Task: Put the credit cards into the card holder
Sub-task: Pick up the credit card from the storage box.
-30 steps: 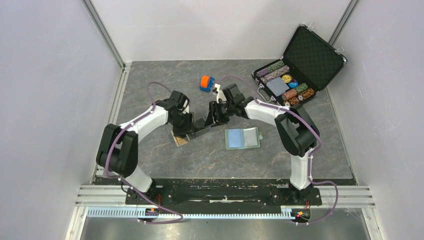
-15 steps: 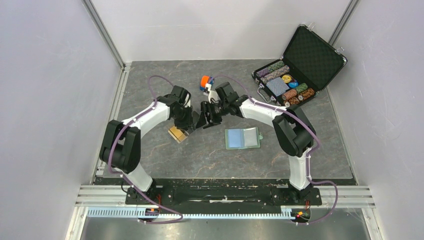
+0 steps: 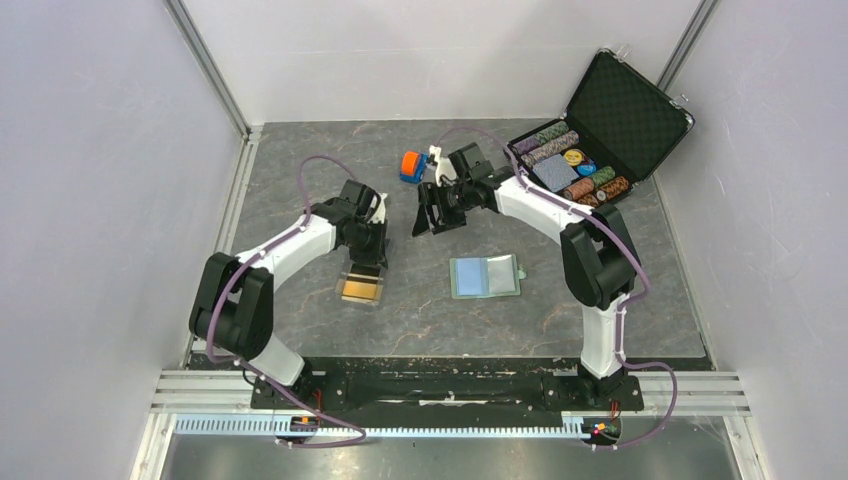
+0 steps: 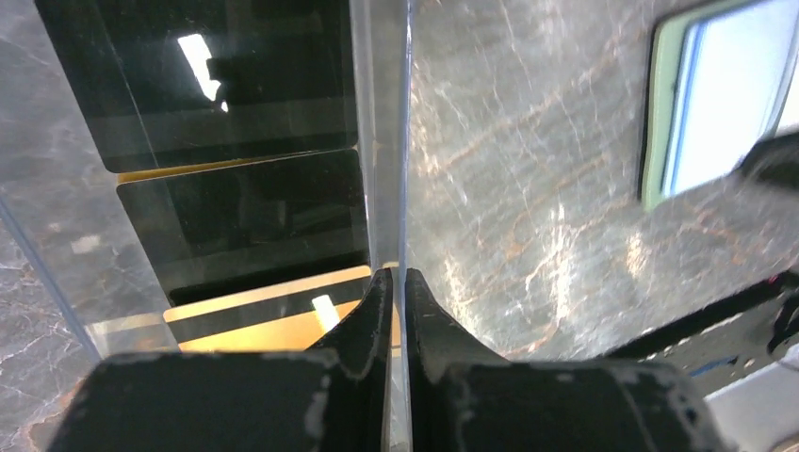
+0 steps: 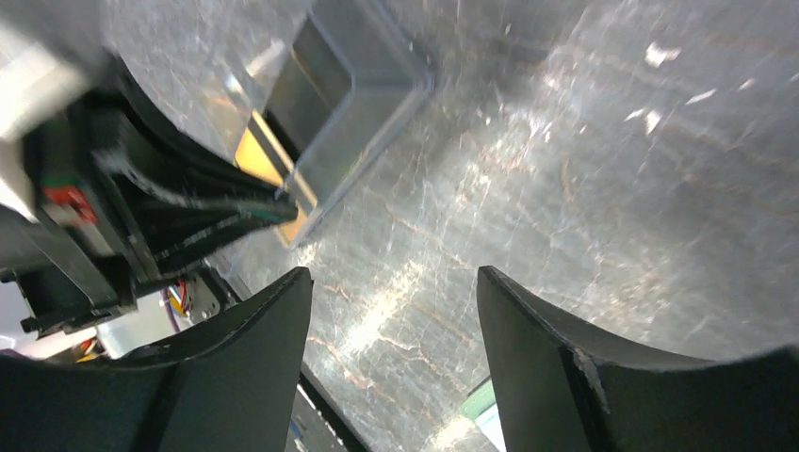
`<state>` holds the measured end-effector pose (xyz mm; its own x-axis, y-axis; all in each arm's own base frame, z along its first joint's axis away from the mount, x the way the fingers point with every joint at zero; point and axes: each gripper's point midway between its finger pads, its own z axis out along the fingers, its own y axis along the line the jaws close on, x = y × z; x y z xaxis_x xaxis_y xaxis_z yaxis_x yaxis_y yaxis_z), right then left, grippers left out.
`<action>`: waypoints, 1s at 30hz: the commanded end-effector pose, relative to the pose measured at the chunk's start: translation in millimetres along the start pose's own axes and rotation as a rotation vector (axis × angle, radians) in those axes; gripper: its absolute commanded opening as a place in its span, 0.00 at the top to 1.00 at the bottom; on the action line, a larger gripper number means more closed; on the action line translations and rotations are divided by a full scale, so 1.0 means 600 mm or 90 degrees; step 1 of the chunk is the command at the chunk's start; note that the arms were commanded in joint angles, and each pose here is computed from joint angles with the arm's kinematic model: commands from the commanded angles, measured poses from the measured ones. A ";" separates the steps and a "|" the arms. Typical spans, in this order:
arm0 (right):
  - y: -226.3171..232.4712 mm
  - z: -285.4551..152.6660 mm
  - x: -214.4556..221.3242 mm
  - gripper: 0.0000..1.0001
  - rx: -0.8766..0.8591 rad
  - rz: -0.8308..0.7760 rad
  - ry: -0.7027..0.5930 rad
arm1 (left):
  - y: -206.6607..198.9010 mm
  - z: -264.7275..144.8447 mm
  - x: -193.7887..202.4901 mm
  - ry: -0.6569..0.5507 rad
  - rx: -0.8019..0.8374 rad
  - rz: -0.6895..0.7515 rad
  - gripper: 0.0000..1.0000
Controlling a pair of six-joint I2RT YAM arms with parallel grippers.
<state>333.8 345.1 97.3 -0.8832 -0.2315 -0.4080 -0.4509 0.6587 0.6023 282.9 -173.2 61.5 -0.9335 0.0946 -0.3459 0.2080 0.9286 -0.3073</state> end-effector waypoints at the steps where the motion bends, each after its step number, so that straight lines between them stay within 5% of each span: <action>1: 0.008 -0.017 -0.042 0.31 0.013 -0.056 -0.031 | -0.034 -0.029 0.040 0.034 0.057 0.114 0.93; 4: 0.010 -0.016 -0.051 0.25 0.014 -0.064 -0.039 | -0.053 -0.042 0.060 0.049 0.073 0.174 0.85; 8: 0.024 -0.005 -0.059 0.20 -0.018 -0.066 -0.042 | -0.075 -0.060 0.068 0.032 0.110 0.193 0.54; 13: 0.047 0.027 -0.048 0.19 -0.035 -0.108 -0.016 | -0.091 -0.096 0.030 -0.049 0.108 0.153 0.31; 21: 0.047 0.096 -0.042 0.23 0.006 -0.194 0.002 | -0.097 -0.151 -0.029 -0.170 0.097 0.016 0.27; 30: 0.039 0.121 -0.064 0.59 0.066 -0.224 -0.008 | -0.076 -0.162 -0.018 -0.209 0.072 -0.051 0.28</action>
<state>347.8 419.0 57.3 -0.7123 -0.4571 -0.5326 -0.6930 0.5787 0.4300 250.7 -187.7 159.7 -0.8231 -0.0047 -0.5678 0.2762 0.8704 -0.4076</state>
